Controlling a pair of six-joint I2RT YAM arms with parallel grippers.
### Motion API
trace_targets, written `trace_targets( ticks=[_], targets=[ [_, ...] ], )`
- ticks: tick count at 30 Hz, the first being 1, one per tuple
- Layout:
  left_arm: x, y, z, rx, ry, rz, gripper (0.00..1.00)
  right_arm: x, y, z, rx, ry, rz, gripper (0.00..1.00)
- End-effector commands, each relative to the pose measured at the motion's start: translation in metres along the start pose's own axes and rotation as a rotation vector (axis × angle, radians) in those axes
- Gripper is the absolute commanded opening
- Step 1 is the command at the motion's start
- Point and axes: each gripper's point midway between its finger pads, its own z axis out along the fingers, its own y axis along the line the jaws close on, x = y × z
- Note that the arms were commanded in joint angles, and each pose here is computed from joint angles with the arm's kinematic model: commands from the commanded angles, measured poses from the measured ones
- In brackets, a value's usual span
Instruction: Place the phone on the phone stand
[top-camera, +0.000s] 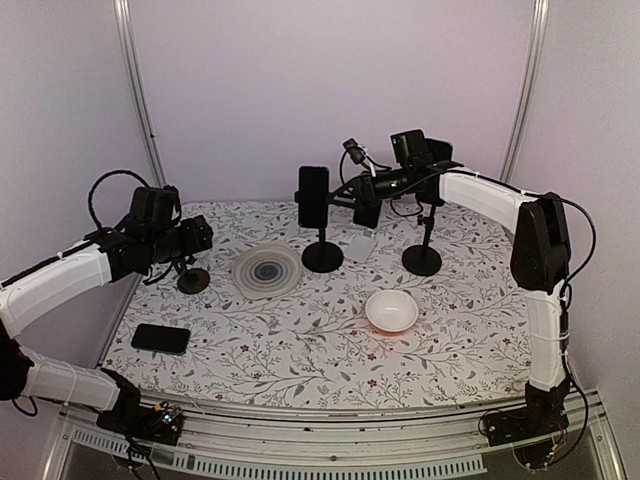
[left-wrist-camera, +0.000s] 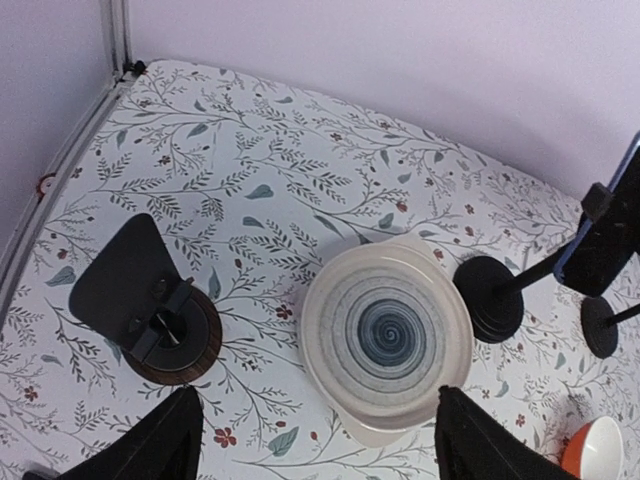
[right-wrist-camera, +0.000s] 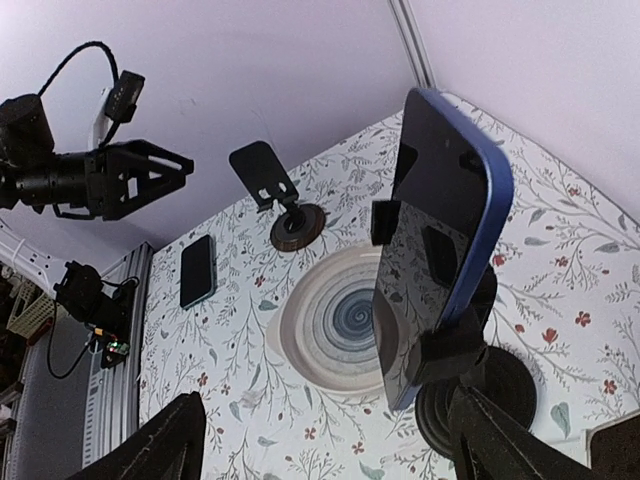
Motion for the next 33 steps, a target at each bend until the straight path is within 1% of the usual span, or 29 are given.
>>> trace_targets(
  ticks=[1, 7, 10, 12, 14, 16, 18, 20, 21, 23, 26, 28, 33],
  targets=[
    [-0.005, 0.039, 0.003, -0.137, -0.032, -0.062, 0.83, 0.011, 0.017, -0.017, 0.003, 0.032, 0.007, 0.86],
    [-0.010, 0.085, 0.008, -0.296, -0.060, -0.127, 0.84, 0.049, 0.053, -0.042, -0.026, 0.080, 0.020, 0.85],
    [0.003, 0.100, 0.009, -0.329, -0.032, -0.196, 0.83, 0.074, 0.079, -0.055, -0.091, 0.109, -0.002, 0.84],
    [0.027, 0.108, 0.009, -0.341, 0.028, -0.242, 0.83, 0.089, 0.102, -0.065, -0.172, 0.117, -0.029, 0.84],
    [0.048, 0.114, 0.009, -0.362, 0.079, -0.317, 0.84, 0.107, 0.120, -0.073, -0.249, 0.125, -0.066, 0.84],
    [0.073, 0.130, 0.006, -0.447, 0.164, -0.410, 0.86, 0.121, 0.133, -0.078, -0.313, 0.123, -0.080, 0.85],
    [0.099, 0.144, 0.003, -0.563, 0.281, -0.490, 0.86, 0.128, 0.141, -0.081, -0.366, 0.119, -0.084, 0.85],
    [0.120, 0.155, -0.006, -0.682, 0.386, -0.567, 0.86, 0.128, 0.145, -0.083, -0.382, 0.131, -0.085, 0.85],
    [0.129, 0.158, -0.010, -0.730, 0.433, -0.597, 0.86, 0.124, 0.145, -0.084, -0.379, 0.129, -0.119, 0.85],
    [0.145, 0.160, -0.015, -0.787, 0.509, -0.652, 0.86, 0.123, 0.145, -0.085, -0.373, 0.131, -0.142, 0.85],
    [0.164, 0.160, -0.018, -0.793, 0.554, -0.745, 0.86, 0.121, 0.149, -0.086, -0.395, 0.121, -0.144, 0.86],
    [0.174, 0.161, -0.020, -0.780, 0.557, -0.809, 0.86, 0.121, 0.152, -0.087, -0.418, 0.116, -0.131, 0.86],
    [0.179, 0.167, -0.031, -0.822, 0.564, -0.847, 0.87, 0.122, 0.157, -0.089, -0.450, 0.110, -0.119, 0.86]
  ],
)
